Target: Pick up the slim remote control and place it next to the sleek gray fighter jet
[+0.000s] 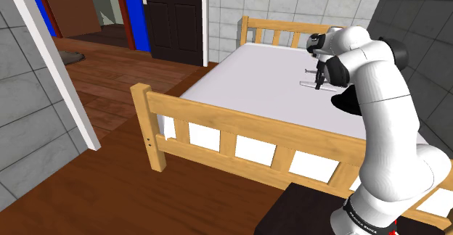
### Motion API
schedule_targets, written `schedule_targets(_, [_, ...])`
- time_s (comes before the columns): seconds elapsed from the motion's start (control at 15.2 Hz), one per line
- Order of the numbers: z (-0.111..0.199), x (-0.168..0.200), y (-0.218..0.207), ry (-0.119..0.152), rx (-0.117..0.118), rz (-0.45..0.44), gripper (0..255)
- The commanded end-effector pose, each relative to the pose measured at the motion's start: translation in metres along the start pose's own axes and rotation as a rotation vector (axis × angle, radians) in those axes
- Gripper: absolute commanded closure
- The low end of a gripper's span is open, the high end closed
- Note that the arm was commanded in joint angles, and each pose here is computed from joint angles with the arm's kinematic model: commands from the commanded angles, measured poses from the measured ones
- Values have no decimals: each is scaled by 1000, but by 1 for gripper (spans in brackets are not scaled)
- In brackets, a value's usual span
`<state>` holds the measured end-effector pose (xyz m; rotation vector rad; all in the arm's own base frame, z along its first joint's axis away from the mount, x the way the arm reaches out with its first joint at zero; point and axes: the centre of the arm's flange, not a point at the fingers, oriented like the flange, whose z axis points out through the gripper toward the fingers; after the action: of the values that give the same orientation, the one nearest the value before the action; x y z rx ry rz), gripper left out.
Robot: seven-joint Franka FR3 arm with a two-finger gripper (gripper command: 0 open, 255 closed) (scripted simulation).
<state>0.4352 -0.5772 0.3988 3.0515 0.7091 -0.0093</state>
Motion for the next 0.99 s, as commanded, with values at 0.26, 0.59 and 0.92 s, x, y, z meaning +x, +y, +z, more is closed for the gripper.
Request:
schedule_targets(0.26, [33,1,-1,0,-1,0,255])
schedule_targets(0.59, [58,1,-1,0,-1,0,255])
schedule_targets(0.92, [58,1,-1,0,-1,0,255])
